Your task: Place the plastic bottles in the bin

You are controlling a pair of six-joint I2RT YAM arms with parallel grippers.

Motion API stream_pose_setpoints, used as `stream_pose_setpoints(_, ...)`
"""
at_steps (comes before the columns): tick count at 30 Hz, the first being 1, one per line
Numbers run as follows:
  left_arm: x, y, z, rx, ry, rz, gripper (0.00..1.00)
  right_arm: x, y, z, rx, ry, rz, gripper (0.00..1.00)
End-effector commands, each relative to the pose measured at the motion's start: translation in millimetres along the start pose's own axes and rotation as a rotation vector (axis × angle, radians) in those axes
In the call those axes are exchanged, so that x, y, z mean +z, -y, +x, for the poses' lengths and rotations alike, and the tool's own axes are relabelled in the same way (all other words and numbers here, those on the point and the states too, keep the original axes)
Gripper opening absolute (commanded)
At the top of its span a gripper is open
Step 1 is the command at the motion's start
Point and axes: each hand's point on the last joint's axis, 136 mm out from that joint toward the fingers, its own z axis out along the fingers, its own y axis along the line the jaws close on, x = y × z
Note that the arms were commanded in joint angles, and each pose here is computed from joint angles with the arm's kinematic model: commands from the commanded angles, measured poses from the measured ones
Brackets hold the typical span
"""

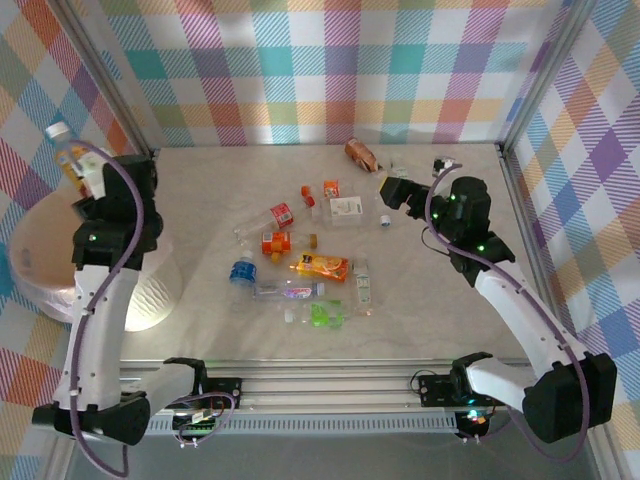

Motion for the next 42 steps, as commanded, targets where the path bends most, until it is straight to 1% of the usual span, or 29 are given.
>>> stream_pose_setpoints(1,19,-11,19,-0.016,-0.134,-0.001,0.51,-13,-19,-13,-0.073,0.022,-0.044,1.00)
stream_pose_setpoints(3,33,-20,31,-0.042,-0.196,-0.013,0.51,-15,-21,-12,-0.098,0.007,-0.049,1.00)
stream_pose_setpoints(6,50,-30,48,-0.154,-0.286,0.024,0.50,-17,-21,-10,-0.109,-0.008,-0.041,1.00)
stream_pose_setpoints(8,59,-32,58,-0.219,-0.334,0.058,0.50,-18,-21,-10,-0.111,-0.012,-0.041,1.00)
stream_pose_setpoints(10,66,-30,67,-0.251,-0.377,0.079,0.50,-19,-22,-11,-0.108,-0.010,-0.043,1.00)
stream_pose_setpoints(12,73,-23,76,-0.262,-0.426,0.113,0.51,-19,-23,-11,-0.101,-0.010,-0.046,1.00)
stream_pose_setpoints(18,81,15,99,-0.291,-0.563,0.272,0.53,-16,-25,-11,-0.084,-0.019,-0.058,1.00)
stream_pose_setpoints(20,81,29,101,-0.308,-0.586,0.339,0.54,-15,-25,-11,-0.076,-0.022,-0.059,1.00)
stream_pose_setpoints(23,83,38,106,-0.325,-0.613,0.379,0.56,-13,-24,-9,-0.065,-0.030,-0.057,1.00)
stream_pose_setpoints(26,87,39,115,-0.315,-0.648,0.365,0.56,-10,-23,-7,-0.060,-0.040,-0.058,1.00)
stream_pose_setpoints(28,89,38,120,-0.317,-0.667,0.352,0.58,-8,-21,-6,-0.056,-0.045,-0.055,1.00)
stream_pose_setpoints(32,85,40,117,-0.351,-0.650,0.367,0.69,-5,-20,-4,-0.047,-0.053,-0.058,1.00)
stream_pose_setpoints(37,76,47,104,-0.371,-0.627,0.436,0.72,0,-13,3,-0.042,-0.069,-0.040,1.00)
stream_pose_setpoints(40,72,44,101,-0.362,-0.623,0.428,0.74,3,-8,10,-0.035,-0.085,-0.028,1.00)
stream_pose_setpoints(42,69,42,98,-0.365,-0.611,0.423,0.79,5,-4,15,-0.031,-0.094,-0.024,1.00)
